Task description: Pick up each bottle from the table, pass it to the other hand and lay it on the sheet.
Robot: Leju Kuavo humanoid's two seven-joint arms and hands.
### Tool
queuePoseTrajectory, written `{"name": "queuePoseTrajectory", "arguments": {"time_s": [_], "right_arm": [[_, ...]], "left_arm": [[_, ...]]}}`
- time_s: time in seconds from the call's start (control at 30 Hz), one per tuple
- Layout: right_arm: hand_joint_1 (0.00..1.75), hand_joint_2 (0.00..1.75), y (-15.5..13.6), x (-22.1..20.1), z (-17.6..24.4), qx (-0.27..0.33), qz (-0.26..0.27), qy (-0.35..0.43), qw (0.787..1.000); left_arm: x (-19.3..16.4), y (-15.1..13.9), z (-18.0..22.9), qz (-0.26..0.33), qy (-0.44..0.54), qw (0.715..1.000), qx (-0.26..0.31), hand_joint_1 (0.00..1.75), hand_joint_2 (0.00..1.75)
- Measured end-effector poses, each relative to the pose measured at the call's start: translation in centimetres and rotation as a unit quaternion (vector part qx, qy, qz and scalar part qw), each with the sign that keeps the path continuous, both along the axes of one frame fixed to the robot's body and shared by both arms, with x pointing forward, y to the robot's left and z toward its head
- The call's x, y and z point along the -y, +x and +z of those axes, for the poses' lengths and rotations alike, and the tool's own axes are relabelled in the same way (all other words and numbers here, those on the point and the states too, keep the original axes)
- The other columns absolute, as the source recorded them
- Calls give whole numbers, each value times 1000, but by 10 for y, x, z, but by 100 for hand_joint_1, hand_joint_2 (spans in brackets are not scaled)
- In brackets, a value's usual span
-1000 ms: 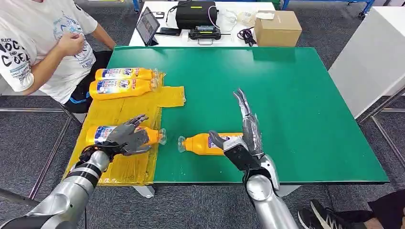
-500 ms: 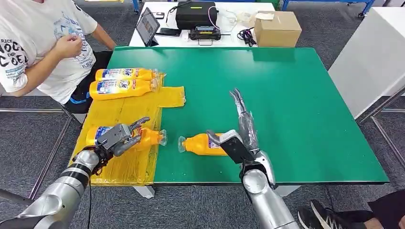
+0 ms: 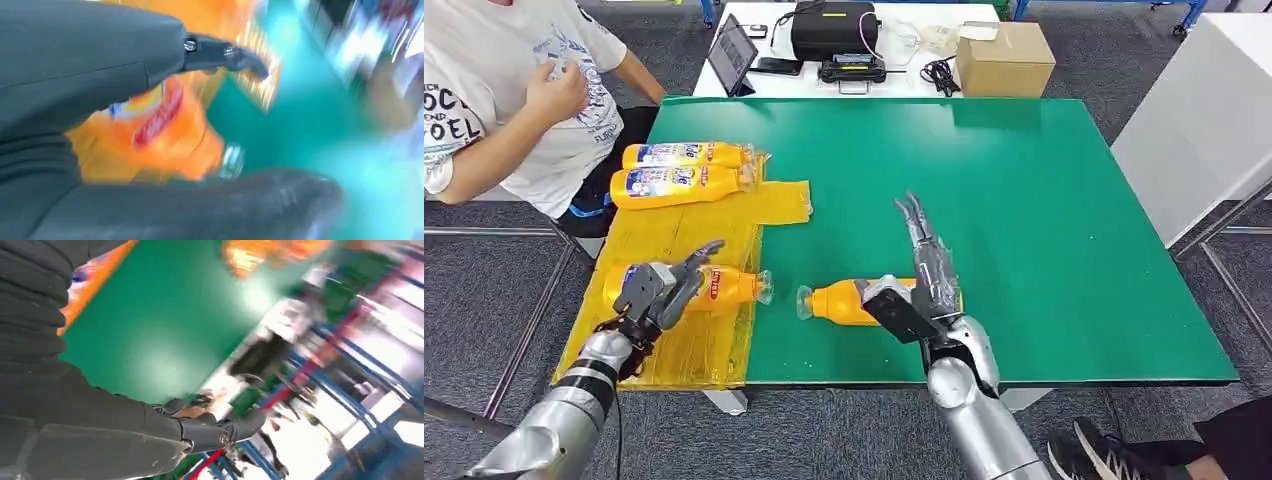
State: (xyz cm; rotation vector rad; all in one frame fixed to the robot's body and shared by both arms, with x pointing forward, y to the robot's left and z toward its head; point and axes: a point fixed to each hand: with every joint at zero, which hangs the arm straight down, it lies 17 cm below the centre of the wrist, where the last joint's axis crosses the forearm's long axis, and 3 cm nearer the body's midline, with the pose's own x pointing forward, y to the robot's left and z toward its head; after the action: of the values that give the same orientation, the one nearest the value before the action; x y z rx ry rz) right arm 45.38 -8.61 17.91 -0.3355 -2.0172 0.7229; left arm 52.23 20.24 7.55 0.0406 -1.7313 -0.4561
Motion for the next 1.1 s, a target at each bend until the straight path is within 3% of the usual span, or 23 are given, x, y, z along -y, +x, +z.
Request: {"name": "queuePoseTrajectory", "arguments": {"time_s": [0.1,0.27,0.5,1.1], "right_arm": [[0,175,11,0,-44,-68,32,-69,995],[0,175,16,9,-119,-197,115,-150,962],[0,175,20,41,-161,-243,136,-209,937],[0,175,24,61,-178,-267,129,-247,923]], "left_arm": [[-28,6,35,140,6,987,83,0,175],[-61,-11,71,257,-48,955,142,0,175],[-37,-17,106,242,-71,950,186,0,175],[-14,-28,133,224,-86,946,220,0,175]]}}
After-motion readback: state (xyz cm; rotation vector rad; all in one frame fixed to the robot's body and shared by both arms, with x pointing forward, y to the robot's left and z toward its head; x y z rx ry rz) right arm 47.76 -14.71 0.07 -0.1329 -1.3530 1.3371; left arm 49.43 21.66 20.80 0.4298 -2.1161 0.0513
